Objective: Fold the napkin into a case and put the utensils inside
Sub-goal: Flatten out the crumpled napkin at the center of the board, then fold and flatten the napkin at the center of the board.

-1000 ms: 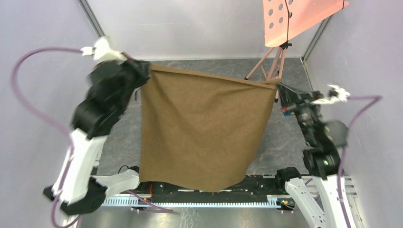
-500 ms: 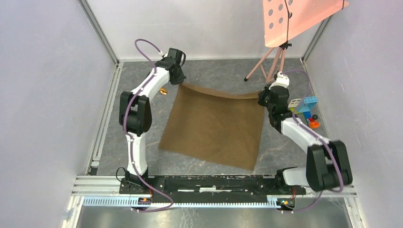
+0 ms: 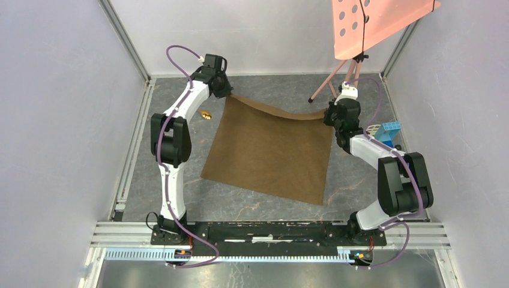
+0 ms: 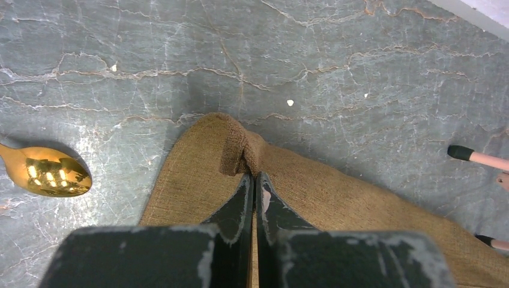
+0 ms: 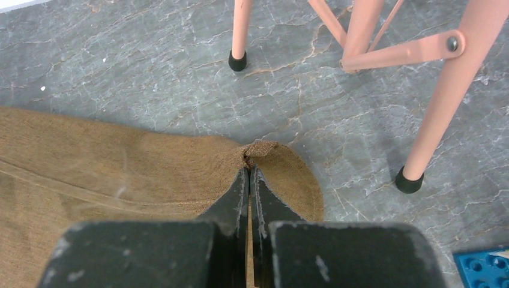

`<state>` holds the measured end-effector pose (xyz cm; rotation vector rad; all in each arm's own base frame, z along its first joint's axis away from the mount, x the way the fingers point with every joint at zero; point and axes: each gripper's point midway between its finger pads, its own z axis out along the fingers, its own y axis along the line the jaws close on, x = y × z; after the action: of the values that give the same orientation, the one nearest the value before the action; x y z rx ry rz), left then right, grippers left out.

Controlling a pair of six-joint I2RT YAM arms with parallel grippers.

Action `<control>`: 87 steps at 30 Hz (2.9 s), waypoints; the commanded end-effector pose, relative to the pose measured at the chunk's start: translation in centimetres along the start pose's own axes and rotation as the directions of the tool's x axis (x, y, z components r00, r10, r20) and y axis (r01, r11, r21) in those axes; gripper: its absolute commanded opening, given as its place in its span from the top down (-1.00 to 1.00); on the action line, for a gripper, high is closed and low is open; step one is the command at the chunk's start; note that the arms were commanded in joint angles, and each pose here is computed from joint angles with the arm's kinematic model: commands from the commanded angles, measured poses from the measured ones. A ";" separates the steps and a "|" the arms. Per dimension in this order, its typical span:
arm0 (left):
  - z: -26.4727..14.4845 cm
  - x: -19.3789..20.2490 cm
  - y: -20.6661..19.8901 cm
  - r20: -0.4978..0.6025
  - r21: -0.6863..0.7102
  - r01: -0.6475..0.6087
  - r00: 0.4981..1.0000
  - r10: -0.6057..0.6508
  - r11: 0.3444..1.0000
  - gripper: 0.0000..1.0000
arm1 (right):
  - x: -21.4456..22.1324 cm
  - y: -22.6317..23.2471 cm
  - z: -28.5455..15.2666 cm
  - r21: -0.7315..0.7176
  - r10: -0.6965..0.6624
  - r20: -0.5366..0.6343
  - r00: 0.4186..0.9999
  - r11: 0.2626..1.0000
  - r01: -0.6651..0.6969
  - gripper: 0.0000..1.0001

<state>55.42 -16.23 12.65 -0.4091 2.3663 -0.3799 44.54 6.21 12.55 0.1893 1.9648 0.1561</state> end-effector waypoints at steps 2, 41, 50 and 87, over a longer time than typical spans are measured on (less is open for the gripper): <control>-0.5 -1.6 -0.9 0.010 0.083 -0.014 1.000 0.013 0.996 0.95 | -3.8 0.5 0.7 -0.038 -0.022 0.084 0.996 0.999 0.026 1.00; -9.1 7.2 6.1 -0.219 -0.043 0.073 0.972 -0.081 0.996 0.96 | 6.9 3.0 -7.1 -0.244 0.052 -0.326 0.944 0.960 -0.137 1.00; -13.2 17.4 12.1 -0.363 -0.125 0.018 0.930 -0.062 0.992 0.95 | 14.6 2.8 -14.8 -0.300 0.075 -0.429 0.900 0.928 -0.220 1.00; -16.2 25.3 17.1 -0.446 -0.243 -0.002 0.888 -0.109 0.970 0.96 | 20.9 2.1 -20.3 -0.274 0.117 -0.536 0.836 0.912 -0.304 1.00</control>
<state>23.26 -8.55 2.49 -0.5822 2.9055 -0.2837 18.32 11.73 2.27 0.1469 2.3964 0.7436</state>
